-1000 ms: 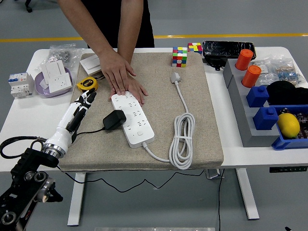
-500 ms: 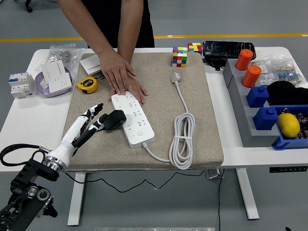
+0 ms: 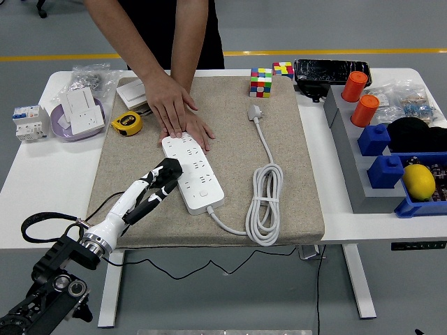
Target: Pick up the plug,place it near the board,insert it into the board,press the button
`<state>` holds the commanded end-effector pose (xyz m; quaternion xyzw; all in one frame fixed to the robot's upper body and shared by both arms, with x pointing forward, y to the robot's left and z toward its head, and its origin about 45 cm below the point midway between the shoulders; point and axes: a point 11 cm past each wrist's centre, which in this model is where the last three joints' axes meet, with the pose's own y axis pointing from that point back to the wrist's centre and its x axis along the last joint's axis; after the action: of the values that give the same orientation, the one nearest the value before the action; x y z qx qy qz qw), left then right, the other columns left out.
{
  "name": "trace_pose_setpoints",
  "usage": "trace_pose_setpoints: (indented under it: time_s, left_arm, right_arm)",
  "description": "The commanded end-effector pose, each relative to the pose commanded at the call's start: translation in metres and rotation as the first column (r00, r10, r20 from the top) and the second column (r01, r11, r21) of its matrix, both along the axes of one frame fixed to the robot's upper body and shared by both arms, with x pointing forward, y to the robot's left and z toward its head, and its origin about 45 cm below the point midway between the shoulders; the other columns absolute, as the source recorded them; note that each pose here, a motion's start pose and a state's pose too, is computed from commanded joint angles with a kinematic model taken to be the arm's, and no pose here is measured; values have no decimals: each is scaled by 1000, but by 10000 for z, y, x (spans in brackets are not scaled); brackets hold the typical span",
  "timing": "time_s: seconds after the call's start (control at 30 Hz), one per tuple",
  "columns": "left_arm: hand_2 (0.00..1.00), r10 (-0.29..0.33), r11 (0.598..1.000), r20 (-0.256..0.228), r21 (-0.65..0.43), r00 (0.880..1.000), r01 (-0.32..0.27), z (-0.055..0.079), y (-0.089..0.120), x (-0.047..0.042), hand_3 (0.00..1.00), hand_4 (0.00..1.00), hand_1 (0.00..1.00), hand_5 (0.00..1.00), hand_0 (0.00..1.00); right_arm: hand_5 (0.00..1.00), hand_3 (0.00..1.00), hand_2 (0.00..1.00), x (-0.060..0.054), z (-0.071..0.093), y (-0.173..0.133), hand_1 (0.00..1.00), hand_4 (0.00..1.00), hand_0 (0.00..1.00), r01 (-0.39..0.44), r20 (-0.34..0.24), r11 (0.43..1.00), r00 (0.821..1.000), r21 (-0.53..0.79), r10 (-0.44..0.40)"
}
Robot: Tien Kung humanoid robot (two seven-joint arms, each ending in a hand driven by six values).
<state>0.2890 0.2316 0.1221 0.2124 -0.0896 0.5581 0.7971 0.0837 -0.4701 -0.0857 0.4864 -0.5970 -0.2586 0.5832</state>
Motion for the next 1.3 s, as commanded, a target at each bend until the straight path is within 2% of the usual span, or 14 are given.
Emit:
trace_pose_setpoints:
  time_s: [0.33, 0.9, 1.3]
  left_arm:
    - [979, 16, 1000, 16, 11, 1000, -16, 27, 48, 57, 952, 998, 998, 998, 998]
    - [978, 14, 999, -10, 32, 1000, -14, -63, 40, 48, 952, 998, 998, 998, 998]
    - [976, -4, 999, -9, 49, 1000, 4, -74, -18, 149, 952, 998, 998, 998, 998]
  right_arm:
    - [998, 888, 868, 16, 3, 2, 930, 998, 977, 1, 4, 1000, 1000, 1, -1]
    - [998, 889, 867, 12, 2, 2, 930, 998, 977, 3, 4, 1000, 1000, 1, -3]
    - [998, 889, 867, 12, 1, 3, 930, 998, 976, 2, 2, 1000, 1000, 2, -2]
